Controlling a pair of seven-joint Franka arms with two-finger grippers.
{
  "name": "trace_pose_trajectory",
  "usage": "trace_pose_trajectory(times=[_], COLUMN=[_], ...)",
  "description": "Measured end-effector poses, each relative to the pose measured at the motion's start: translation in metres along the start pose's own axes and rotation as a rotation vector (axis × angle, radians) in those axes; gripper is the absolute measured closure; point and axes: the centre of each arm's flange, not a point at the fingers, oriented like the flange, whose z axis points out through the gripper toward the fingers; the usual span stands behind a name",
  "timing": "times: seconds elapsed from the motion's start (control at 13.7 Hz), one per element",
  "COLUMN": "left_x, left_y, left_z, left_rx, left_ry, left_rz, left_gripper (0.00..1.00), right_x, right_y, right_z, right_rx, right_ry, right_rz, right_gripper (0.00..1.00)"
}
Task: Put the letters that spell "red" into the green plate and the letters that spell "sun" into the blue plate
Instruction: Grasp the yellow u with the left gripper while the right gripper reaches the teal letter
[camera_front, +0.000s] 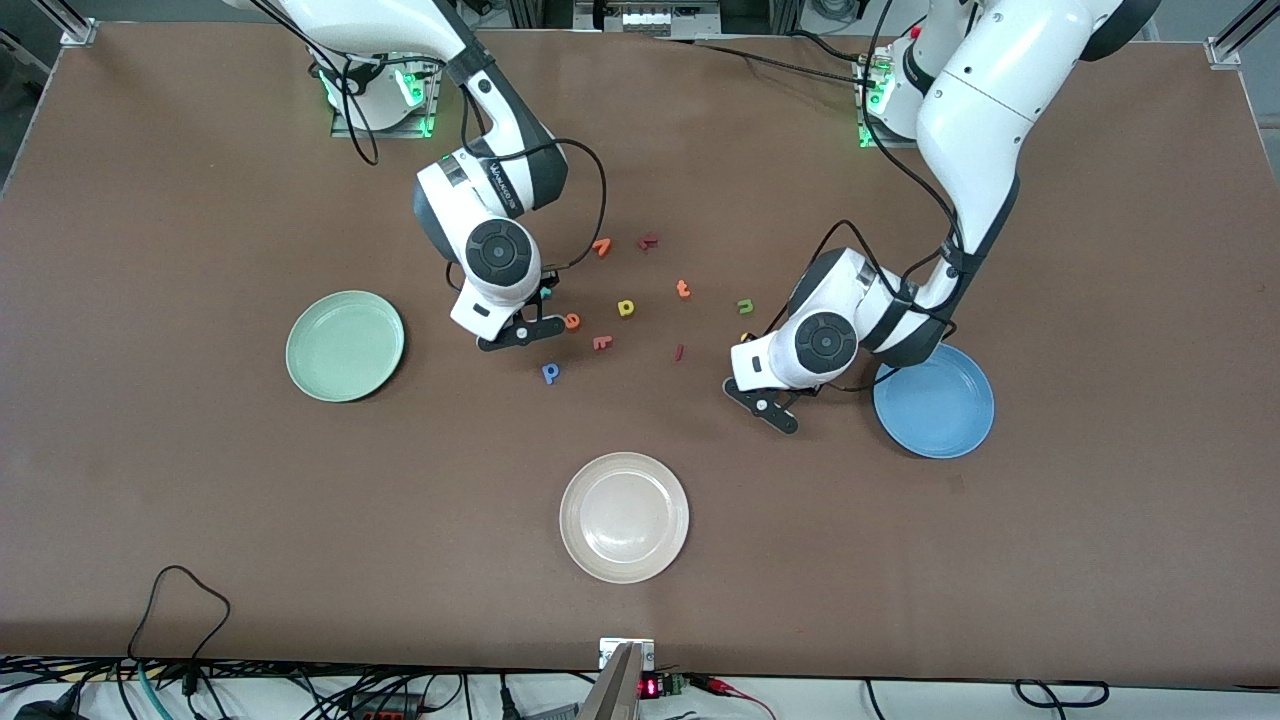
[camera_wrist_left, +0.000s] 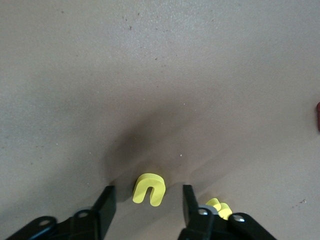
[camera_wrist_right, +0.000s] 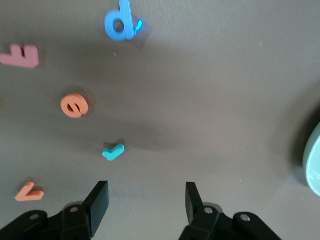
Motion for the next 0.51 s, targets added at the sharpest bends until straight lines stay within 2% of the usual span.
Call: trace_pose_trajectory(times=[0.15, 0.37, 0.44, 0.51], left_x=[0.000, 0.000, 0.000, 0.001], left_y=[0.002, 0.005, 0.006, 0.006], left_z=[0.002, 0.003, 0.003, 0.002], left_rx=[0.018, 0.050, 0.059, 0.064], left_ry=[0.004, 0.000, 0.001, 0.005], left_rz=[0.018, 0.049, 0.057, 0.061], left_gripper=[0.42, 0.44, 0.50, 0.63], right_x=[-0.003, -0.003, -0.001, 0.002], right_y=[-0.005, -0.013, -0.016, -0.019], right_z=[0.007, 0.027, 0.036, 0.045], right_rx=[0.001, 0.015, 0.020, 0.025], right_ry=[0.001, 0.040, 0.053, 0.067], right_rz=[-0.010, -0.022, -0.016, 0.001], right_gripper=[0.37, 0.37, 0.38, 0.40])
